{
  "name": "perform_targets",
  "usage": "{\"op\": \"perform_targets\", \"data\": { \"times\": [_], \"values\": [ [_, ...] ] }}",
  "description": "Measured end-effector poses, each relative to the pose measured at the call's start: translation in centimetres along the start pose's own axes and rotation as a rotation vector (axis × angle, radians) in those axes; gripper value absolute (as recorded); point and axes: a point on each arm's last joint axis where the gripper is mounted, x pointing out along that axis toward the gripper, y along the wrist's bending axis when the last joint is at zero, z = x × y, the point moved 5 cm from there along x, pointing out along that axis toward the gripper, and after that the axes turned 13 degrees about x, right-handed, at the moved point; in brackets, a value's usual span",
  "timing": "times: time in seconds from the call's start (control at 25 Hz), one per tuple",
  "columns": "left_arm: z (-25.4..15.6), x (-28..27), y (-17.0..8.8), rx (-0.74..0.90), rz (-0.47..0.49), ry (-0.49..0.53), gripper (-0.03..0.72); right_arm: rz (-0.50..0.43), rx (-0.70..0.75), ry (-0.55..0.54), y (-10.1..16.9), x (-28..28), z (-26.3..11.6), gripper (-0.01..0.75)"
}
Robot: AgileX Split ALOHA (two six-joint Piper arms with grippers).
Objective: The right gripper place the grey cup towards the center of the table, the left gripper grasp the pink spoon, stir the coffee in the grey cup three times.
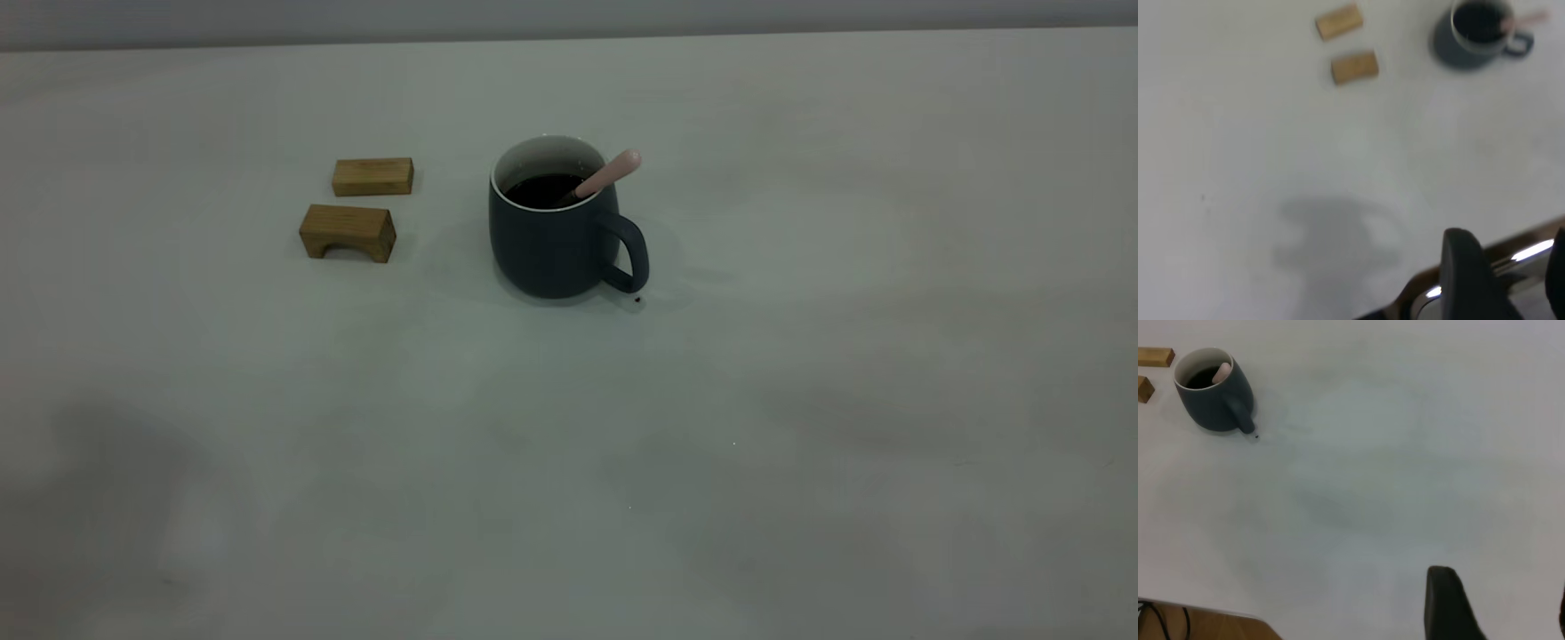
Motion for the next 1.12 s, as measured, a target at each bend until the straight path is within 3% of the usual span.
{"op": "perform_targets", "data": {
  "times": [0.32,0.52,0.76,1.12],
  "values": [
    [-13.9,0.7,-3.4,-0.049,0.062,-0.062,0.365,0.0,0.0,0.0,0.0,0.0,0.0,0.438],
    [-19.3,1.9,-4.9,-0.132,0.151,-0.166,0.365,0.0,0.0,0.0,0.0,0.0,0.0,0.438],
    [-20.9,1.5,-6.1,-0.164,0.209,-0.313,0.365,0.0,0.0,0.0,0.0,0.0,0.0,0.438],
    [-21.0,1.4,-6.2,-0.164,0.205,-0.329,0.365,0.0,0.0,0.0,0.0,0.0,0.0,0.438]
  ]
}}
